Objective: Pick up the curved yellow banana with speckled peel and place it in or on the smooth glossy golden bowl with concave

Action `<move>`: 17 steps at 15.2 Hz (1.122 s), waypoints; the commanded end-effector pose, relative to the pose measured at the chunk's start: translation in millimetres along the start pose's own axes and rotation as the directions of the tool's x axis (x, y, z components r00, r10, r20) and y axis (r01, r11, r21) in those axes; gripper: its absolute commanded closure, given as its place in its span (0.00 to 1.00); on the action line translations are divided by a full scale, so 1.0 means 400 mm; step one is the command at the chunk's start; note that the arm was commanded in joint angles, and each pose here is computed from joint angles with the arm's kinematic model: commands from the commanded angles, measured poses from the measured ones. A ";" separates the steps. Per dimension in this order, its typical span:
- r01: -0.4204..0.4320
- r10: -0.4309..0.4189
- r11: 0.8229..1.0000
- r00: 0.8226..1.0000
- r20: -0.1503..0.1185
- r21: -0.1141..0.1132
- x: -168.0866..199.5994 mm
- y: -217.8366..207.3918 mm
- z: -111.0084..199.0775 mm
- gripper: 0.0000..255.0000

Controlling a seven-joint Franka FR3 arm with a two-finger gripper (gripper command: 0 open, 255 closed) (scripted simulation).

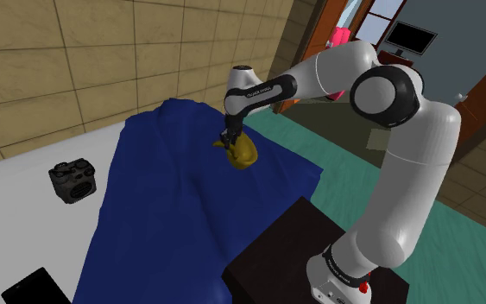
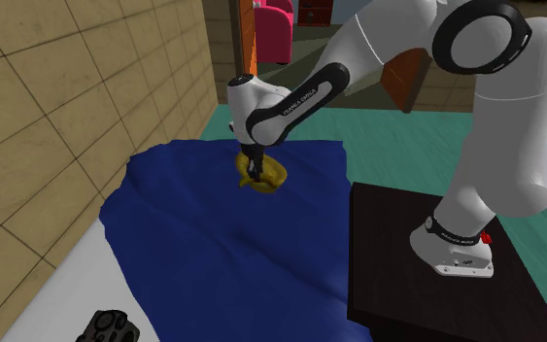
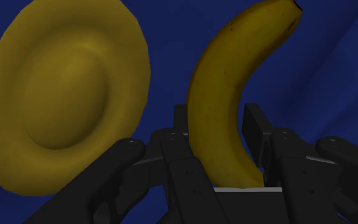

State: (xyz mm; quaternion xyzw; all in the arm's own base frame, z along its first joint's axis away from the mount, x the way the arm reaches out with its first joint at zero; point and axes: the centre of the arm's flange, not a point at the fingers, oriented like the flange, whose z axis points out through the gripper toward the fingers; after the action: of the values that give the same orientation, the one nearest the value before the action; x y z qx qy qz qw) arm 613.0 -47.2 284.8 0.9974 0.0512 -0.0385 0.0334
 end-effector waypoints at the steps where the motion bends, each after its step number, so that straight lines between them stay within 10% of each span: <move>1: 0.001 -0.001 1.000 1.000 0.000 0.000 0.009 0.068 -0.007 1.00; 17: 0.001 -0.001 1.000 1.000 0.000 0.000 0.078 0.465 0.036 1.00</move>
State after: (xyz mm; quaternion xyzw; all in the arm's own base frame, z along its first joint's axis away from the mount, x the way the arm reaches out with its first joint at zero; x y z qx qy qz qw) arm 661.6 -228.5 283.5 0.9974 0.0513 -0.0389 0.0334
